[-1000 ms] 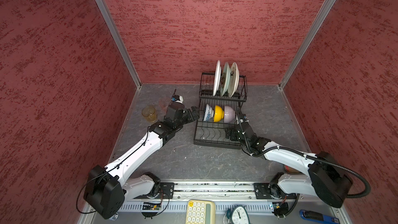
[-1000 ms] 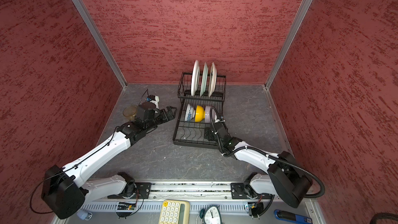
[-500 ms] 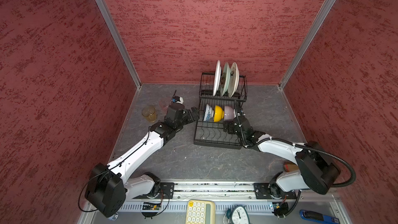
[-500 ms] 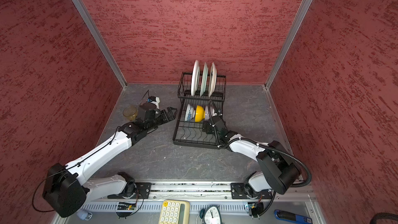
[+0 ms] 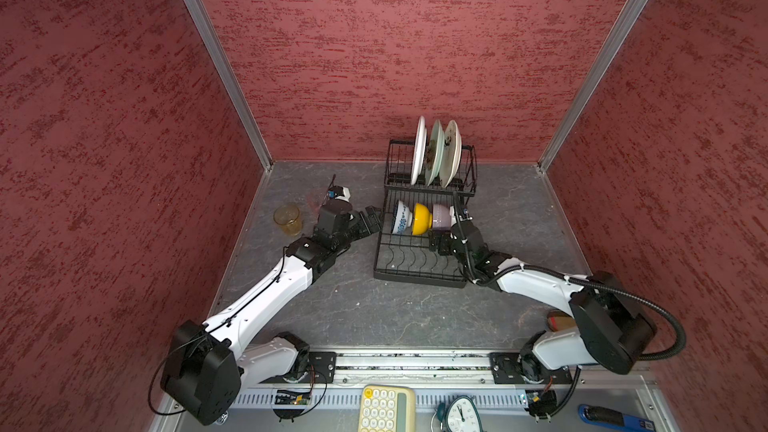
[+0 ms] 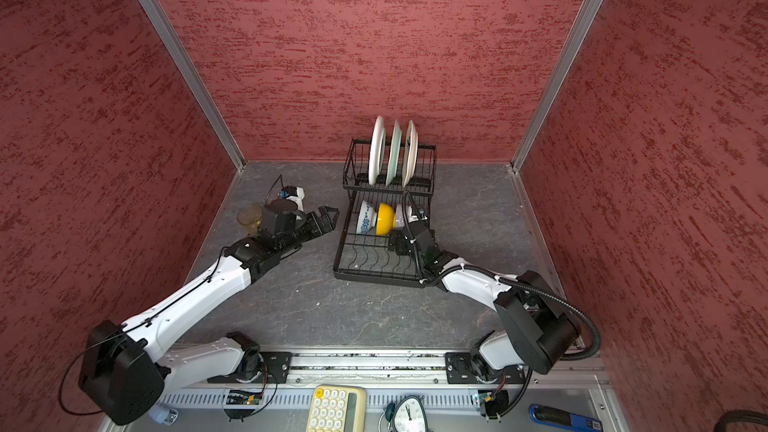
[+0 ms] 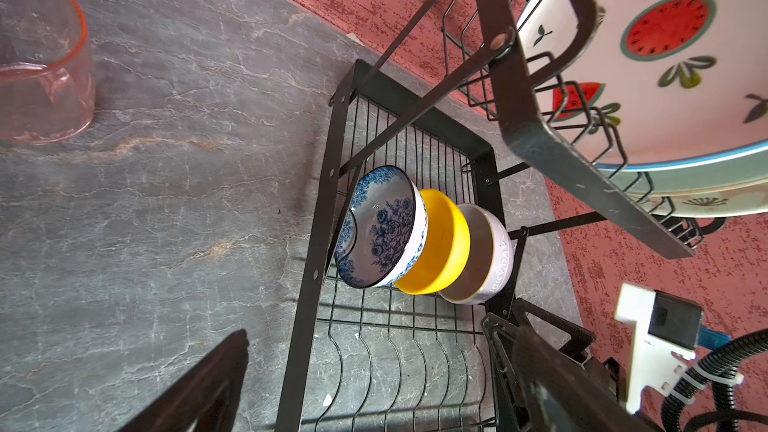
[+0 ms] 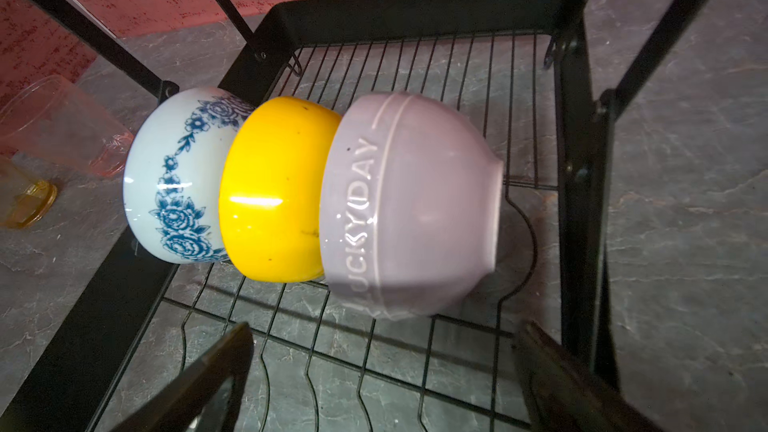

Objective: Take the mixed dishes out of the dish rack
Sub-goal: 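Lower the right gripper toward the lilac LUCKY DAY bowl in the rack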

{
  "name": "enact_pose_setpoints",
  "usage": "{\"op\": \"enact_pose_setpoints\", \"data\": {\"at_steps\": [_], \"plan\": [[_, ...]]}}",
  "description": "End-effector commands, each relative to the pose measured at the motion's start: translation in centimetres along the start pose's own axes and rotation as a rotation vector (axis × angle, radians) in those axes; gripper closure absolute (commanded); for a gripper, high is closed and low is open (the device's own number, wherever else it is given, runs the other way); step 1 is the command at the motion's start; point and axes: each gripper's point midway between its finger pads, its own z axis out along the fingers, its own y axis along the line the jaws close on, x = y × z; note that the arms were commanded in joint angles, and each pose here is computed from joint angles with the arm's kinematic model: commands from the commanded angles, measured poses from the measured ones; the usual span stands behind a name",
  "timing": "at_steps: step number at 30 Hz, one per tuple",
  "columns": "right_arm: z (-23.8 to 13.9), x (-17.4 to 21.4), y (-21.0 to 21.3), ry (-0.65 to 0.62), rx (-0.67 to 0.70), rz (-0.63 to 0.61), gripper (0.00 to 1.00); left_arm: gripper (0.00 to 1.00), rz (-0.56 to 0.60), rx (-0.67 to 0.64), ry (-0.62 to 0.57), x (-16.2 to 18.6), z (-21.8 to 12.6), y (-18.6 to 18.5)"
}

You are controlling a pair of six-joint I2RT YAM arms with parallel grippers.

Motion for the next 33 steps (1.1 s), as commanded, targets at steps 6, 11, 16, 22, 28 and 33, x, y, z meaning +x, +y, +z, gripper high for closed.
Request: {"op": "enact_pose_setpoints", "data": {"at_steps": [6, 11, 16, 22, 28, 33], "plan": [[0.9, -1.4, 0.5, -0.034, -0.017, -0.003, 0.01, 0.00, -0.036, 0.023, 0.019, 0.8, -0.2, 0.2], [1.4, -1.4, -0.2, -0.028, 0.023, -0.004, 0.01, 0.00, -0.041, 0.030, 0.027, 1.1, -0.1, 0.2], [1.9, -1.5, -0.9, -0.025, 0.068, -0.031, 0.01, 0.01, -0.032, 0.032, 0.029, 1.1, 0.0, 0.1], [2.4, -1.7, -1.6, -0.022, 0.121, -0.052, 0.01, 0.01, -0.033, 0.027, 0.034, 1.3, 0.0, 0.3], [3.0, -1.3, -2.6, -0.008, 0.180, -0.086, 0.01, 0.01, -0.034, 0.026, 0.031, 1.2, -0.2, 0.3], [3.4, -1.0, -3.1, -0.003, 0.193, -0.094, 0.01, 0.01, -0.033, 0.028, 0.028, 1.1, -0.3, 0.2]]}}
